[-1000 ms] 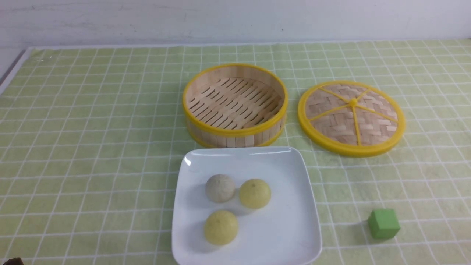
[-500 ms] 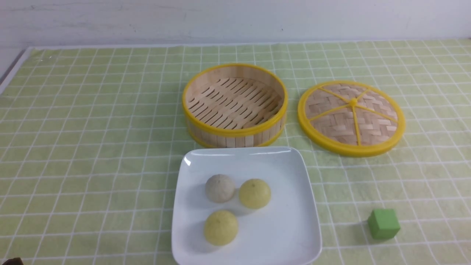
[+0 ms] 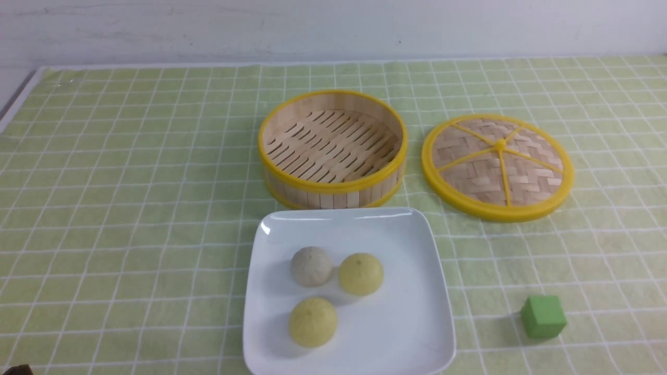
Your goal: Put the steamed buns into the plate on the green tablecloth.
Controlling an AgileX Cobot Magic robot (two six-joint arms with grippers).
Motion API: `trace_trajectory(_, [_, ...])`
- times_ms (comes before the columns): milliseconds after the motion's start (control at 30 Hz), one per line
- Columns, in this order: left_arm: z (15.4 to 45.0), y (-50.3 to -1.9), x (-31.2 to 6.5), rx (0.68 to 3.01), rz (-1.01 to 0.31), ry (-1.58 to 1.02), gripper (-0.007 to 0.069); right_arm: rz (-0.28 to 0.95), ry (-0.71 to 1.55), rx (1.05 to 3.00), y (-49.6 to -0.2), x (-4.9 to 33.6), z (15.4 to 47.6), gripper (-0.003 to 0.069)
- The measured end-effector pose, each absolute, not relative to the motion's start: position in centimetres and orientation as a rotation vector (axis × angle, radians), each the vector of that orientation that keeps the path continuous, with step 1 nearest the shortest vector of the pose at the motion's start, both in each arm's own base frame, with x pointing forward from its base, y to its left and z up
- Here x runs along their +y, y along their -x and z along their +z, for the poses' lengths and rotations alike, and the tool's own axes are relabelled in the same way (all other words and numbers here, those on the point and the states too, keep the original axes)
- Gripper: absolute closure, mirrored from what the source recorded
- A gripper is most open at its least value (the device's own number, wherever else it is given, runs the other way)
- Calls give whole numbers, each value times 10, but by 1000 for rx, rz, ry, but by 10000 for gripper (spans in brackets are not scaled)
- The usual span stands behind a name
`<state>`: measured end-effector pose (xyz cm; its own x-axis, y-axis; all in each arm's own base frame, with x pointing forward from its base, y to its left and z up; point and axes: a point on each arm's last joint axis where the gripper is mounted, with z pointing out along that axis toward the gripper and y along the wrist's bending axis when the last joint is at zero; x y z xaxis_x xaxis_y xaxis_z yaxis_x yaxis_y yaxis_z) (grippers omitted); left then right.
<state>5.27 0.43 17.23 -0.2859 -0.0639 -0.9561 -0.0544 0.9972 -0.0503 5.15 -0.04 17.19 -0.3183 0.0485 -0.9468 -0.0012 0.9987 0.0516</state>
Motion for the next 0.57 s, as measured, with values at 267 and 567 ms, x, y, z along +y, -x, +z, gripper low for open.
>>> trace_trajectory(267, [172,-53,4,1862,-9,86,573,50,-34,1894,-52,0,172,491])
trace_trajectory(567, [172,-53,4,1862,-9,86,572,50,-34,1894,-52,0,172,481])
